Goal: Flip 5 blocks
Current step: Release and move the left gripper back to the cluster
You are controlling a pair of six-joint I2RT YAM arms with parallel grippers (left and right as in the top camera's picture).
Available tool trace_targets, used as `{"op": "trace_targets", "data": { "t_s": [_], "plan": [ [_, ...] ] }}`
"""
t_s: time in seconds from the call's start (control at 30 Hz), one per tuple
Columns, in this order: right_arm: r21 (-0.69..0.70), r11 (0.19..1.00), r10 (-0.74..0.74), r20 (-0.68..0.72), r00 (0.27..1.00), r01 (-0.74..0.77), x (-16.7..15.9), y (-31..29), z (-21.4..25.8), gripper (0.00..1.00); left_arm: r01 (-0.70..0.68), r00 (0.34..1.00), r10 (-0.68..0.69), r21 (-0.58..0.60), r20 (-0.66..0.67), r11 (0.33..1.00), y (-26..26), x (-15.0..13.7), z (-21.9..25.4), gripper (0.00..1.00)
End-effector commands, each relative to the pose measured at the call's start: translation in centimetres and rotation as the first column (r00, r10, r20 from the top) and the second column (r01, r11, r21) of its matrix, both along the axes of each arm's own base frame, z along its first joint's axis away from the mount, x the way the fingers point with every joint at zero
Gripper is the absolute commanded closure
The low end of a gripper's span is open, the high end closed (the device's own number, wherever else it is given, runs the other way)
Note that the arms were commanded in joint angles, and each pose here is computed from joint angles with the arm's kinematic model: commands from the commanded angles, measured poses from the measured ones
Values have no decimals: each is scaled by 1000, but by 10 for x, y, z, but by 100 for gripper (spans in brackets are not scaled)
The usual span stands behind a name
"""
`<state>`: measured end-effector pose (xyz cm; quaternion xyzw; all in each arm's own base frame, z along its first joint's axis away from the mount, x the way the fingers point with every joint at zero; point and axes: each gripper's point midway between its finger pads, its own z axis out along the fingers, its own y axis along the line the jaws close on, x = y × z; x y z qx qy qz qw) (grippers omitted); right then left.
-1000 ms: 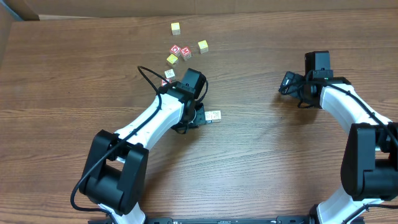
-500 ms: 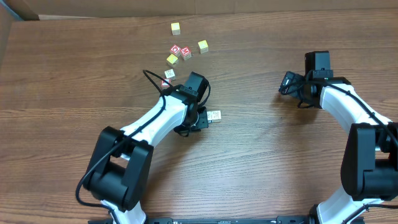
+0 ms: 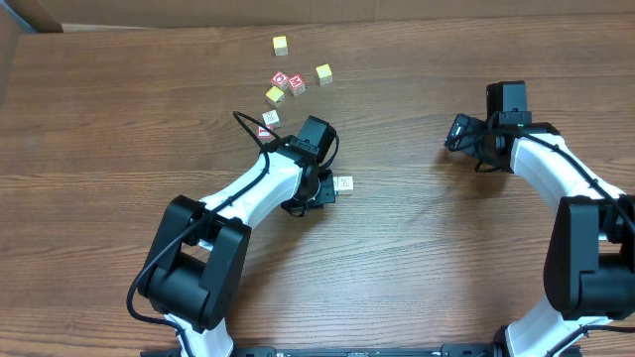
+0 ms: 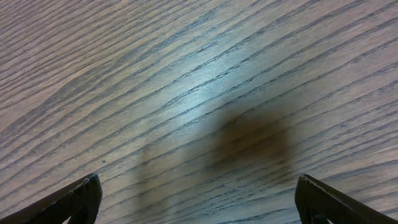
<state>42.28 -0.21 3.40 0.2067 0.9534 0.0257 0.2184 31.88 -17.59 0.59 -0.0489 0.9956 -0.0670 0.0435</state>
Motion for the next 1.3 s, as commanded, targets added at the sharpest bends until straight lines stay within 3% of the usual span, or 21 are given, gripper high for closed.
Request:
{"op": "trace_targets", "data": {
  "t_s": [0.0, 0.23, 0.43, 0.57, 0.67, 0.77, 1.0, 1.27],
  "plan": [
    [-13, 1000, 1, 20, 1000, -1, 7, -3, 5, 0, 26, 999, -27, -15, -33, 1000, -3, -7, -1, 96],
    [-13, 1000, 1, 20, 1000, -1, 7, -3, 5, 0, 93, 995, -93, 2, -30, 996, -7, 5, 36, 96],
    [-13, 1000, 1, 20, 1000, -1, 7, -3, 5, 0, 62, 991, -76, 125, 113, 990, 9, 48, 81, 96],
    [-13, 1000, 1, 20, 1000, -1, 7, -3, 5, 0, 31, 978, -53, 111, 202, 993, 20, 79, 110, 74],
    [-13, 1000, 1, 20, 1000, -1, 7, -3, 5, 0, 17, 964, -45, 106, 261, 994, 38, 101, 128, 41],
    [-13, 1000, 1, 20, 1000, -1, 7, -3, 5, 0, 26, 946, -62, 117, 319, 993, 58, 122, 137, 25],
    [-13, 1000, 1, 20, 1000, -1, 7, -3, 5, 0, 53, 921, -109, 157, 375, 986, 87, 150, 132, 24],
    [-13, 1000, 1, 20, 1000, -1, 7, -3, 5, 0, 20, 937, -82, 180, 341, 983, 89, 171, 80, 27]
  ]
}}
